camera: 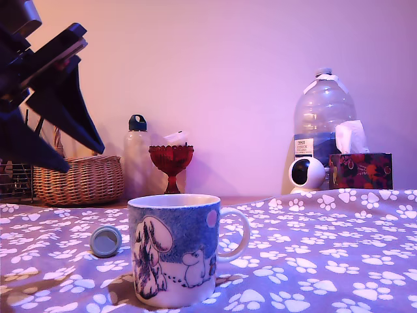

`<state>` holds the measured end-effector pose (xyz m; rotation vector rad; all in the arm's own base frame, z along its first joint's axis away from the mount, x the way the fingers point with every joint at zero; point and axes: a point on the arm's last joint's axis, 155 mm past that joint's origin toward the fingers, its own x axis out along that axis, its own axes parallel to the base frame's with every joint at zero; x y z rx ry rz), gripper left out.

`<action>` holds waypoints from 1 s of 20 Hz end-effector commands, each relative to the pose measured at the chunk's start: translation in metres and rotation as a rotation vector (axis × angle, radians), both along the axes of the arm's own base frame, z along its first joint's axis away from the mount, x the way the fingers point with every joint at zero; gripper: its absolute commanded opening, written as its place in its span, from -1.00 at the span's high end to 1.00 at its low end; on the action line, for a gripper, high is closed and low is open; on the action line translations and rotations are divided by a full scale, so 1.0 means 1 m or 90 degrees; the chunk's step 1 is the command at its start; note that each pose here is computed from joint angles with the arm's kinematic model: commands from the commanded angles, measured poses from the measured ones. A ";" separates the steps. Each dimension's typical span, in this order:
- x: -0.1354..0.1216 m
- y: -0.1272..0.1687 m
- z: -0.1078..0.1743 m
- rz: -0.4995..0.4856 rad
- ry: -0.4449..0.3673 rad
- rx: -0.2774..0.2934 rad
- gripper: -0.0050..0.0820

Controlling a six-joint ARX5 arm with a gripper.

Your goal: Pick the coffee capsule and then drop it inside the coffee cup in front of you

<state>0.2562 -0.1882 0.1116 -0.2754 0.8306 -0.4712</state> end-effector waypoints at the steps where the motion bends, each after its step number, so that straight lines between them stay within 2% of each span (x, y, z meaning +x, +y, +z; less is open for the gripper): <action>1: 0.003 0.001 0.005 0.019 -0.006 -0.007 -0.53; 3: 0.007 0.010 0.006 0.050 -0.003 0.008 -0.53; 6: 0.011 0.025 0.010 0.094 0.001 0.051 -0.53; 10: 0.018 0.037 0.019 0.138 0.000 0.073 -0.53; 12: 0.023 0.038 0.018 0.148 0.003 0.088 -0.53; 18: 0.035 0.030 0.013 0.168 0.054 0.099 -0.53; 20: 0.041 0.027 0.009 0.169 0.073 0.113 -0.53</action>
